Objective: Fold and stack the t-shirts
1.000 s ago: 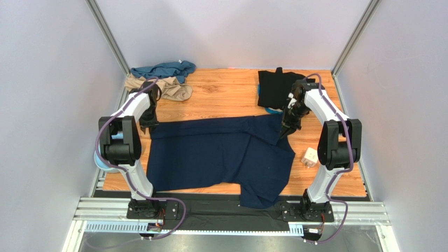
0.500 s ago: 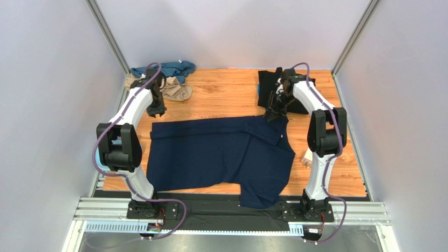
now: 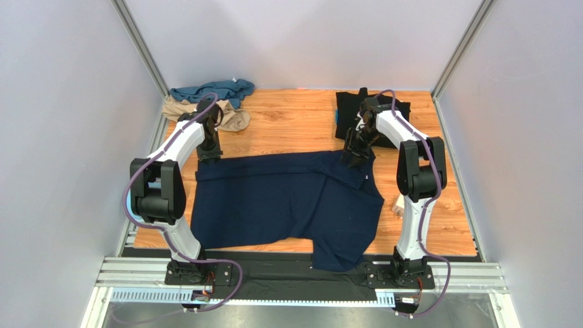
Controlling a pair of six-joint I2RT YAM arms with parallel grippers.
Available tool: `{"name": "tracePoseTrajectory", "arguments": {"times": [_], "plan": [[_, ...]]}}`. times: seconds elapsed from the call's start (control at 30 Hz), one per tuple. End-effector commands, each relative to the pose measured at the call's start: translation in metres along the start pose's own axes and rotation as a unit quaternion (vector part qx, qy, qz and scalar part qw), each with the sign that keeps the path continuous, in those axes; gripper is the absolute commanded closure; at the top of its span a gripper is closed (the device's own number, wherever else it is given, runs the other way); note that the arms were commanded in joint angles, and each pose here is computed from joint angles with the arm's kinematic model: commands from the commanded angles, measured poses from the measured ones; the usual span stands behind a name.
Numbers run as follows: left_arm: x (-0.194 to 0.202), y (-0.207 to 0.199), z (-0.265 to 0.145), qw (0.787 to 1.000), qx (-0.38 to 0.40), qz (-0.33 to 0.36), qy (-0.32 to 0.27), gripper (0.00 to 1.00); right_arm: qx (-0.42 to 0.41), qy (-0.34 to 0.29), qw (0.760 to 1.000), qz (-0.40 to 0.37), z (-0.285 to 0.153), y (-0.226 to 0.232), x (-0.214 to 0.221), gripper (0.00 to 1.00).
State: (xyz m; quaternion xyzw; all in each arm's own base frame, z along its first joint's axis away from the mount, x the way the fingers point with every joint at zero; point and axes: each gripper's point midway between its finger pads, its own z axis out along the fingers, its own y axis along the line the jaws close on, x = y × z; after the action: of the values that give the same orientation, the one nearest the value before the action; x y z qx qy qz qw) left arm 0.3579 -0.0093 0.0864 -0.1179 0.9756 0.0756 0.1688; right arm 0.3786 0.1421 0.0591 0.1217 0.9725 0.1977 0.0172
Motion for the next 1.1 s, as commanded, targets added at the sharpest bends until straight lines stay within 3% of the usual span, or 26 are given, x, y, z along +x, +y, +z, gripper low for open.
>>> {"name": "tracePoseTrajectory", "arguments": {"times": [0.0,0.77,1.07], "plan": [[-0.01,0.0,-0.016,0.999,0.012,-0.008,-0.032,0.7,0.01,-0.023,1.0,-0.016,0.002,-0.001,-0.01,0.57],[-0.004,-0.004,-0.017,0.999,0.026,0.002,-0.023,0.71,0.051,-0.05,0.997,-0.02,0.005,-0.015,-0.026,0.57],[-0.001,-0.005,-0.015,0.999,0.026,0.004,-0.018,0.72,0.042,-0.027,0.999,-0.022,0.014,-0.013,-0.025,0.59]]}}
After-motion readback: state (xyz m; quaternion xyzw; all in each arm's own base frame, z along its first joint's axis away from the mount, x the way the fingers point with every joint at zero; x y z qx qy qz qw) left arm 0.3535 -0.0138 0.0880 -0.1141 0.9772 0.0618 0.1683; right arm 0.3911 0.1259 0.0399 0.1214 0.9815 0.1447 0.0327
